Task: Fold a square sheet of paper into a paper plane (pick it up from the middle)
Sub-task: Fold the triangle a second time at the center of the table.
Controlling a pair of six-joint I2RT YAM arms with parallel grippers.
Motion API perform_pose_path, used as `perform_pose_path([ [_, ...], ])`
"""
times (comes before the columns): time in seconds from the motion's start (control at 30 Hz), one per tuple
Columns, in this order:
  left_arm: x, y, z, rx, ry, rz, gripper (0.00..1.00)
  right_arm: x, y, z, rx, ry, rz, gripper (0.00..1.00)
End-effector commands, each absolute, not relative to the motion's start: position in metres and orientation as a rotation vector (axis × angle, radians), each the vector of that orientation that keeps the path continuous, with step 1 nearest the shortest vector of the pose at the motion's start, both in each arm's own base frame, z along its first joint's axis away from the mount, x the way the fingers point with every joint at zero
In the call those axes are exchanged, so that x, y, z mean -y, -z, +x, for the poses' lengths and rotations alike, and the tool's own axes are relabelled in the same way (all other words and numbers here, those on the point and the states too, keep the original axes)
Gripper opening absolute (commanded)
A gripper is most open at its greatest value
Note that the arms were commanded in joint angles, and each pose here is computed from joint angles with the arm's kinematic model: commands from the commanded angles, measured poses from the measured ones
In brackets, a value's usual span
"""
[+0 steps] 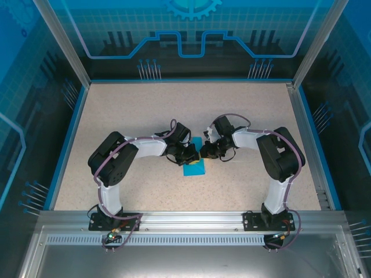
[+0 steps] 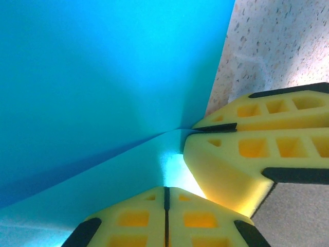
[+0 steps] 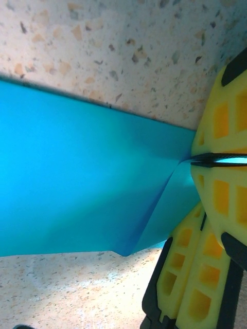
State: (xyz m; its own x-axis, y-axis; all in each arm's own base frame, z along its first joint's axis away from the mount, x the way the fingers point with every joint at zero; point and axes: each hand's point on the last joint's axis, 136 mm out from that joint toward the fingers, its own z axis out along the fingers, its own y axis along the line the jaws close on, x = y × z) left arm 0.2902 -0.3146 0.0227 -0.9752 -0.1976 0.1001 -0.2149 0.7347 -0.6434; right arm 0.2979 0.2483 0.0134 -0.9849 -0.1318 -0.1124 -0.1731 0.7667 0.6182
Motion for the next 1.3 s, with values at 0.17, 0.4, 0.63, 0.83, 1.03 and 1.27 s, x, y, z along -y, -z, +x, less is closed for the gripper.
perform_pose_path([
  [0.17, 0.316, -0.019, 0.291, 2.909, -1.055, 0.319, 0.08, -0.250, -0.009, 0.294, -2.920, -0.976, -0.291, 0.12],
  [0.4, 0.317, -0.024, 0.291, 2.908, -1.073, 0.304, 0.08, -0.249, -0.015, 0.296, -2.901, -0.957, -0.288, 0.11],
  [0.63, 0.317, -0.027, 0.291, 2.918, -1.075, 0.293, 0.08, -0.250, -0.026, 0.297, -2.870, -0.975, -0.298, 0.11],
  [0.83, 0.316, -0.026, 0.292, 2.918, -1.068, 0.297, 0.08, -0.248, -0.028, 0.296, -2.869, -0.959, -0.295, 0.12],
  [1.03, 0.316, -0.025, 0.292, 2.916, -1.065, 0.298, 0.08, -0.247, -0.020, 0.295, -2.890, -0.952, -0.285, 0.13],
  [1.27, 0.317, -0.024, 0.293, 2.917, -1.062, 0.289, 0.08, -0.246, -0.015, 0.295, -2.908, -0.933, -0.273, 0.13],
])
